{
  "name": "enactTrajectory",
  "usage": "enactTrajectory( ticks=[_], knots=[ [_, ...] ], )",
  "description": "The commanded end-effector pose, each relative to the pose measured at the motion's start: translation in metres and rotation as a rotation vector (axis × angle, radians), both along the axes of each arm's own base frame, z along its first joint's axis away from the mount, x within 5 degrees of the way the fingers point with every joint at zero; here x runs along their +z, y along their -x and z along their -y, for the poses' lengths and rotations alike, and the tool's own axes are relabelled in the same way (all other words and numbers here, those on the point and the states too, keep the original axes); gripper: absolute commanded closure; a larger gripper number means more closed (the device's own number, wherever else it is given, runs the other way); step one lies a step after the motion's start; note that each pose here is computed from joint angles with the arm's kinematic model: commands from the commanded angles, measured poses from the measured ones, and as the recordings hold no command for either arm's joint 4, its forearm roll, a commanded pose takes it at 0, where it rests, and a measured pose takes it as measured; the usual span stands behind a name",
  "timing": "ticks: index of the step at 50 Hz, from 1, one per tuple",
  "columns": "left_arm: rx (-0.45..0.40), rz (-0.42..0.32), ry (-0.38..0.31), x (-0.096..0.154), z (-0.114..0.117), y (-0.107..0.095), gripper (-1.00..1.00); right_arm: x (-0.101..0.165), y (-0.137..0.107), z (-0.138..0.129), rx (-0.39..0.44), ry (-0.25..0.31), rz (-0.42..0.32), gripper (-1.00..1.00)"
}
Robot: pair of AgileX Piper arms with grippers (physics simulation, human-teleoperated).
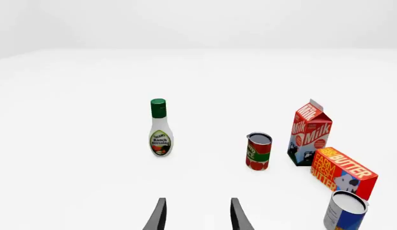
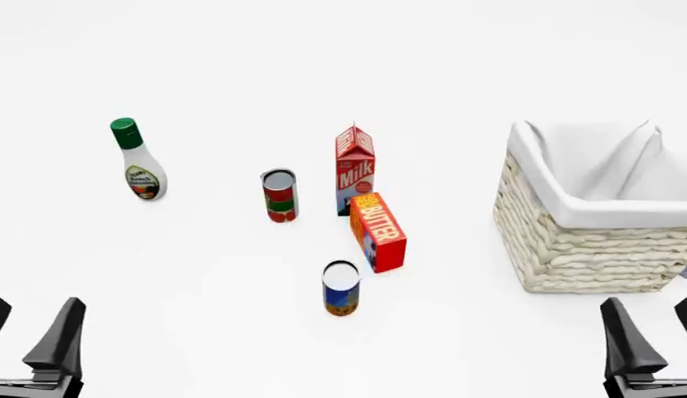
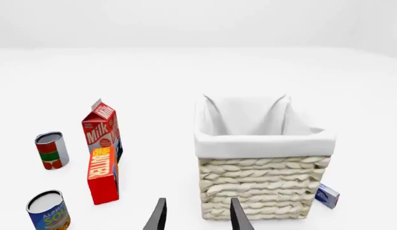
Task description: Pick the alphabet soup and place it in the basket.
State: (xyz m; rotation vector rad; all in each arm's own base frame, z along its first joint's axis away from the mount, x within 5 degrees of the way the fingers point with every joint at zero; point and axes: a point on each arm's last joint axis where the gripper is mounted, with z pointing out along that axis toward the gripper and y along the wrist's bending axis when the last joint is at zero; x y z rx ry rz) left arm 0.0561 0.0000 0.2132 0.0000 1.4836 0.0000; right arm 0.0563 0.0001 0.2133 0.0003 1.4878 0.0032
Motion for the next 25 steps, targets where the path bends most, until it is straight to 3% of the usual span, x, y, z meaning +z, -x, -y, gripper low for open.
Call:
enactTrajectory(
  ticks=[1, 25],
  knots=[
    [0.000, 0.000, 0.000, 0.000, 0.000, 0.000, -1.00, 0.002, 0.000, 0.000, 0.006, 0.006, 0.004, -1.00],
    [0.000, 0.000, 0.000, 0.000, 0.000, 0.000, -1.00, 0.020, 0.004, -0.003, 0.048, 0.006, 0.031, -1.00]
  ],
)
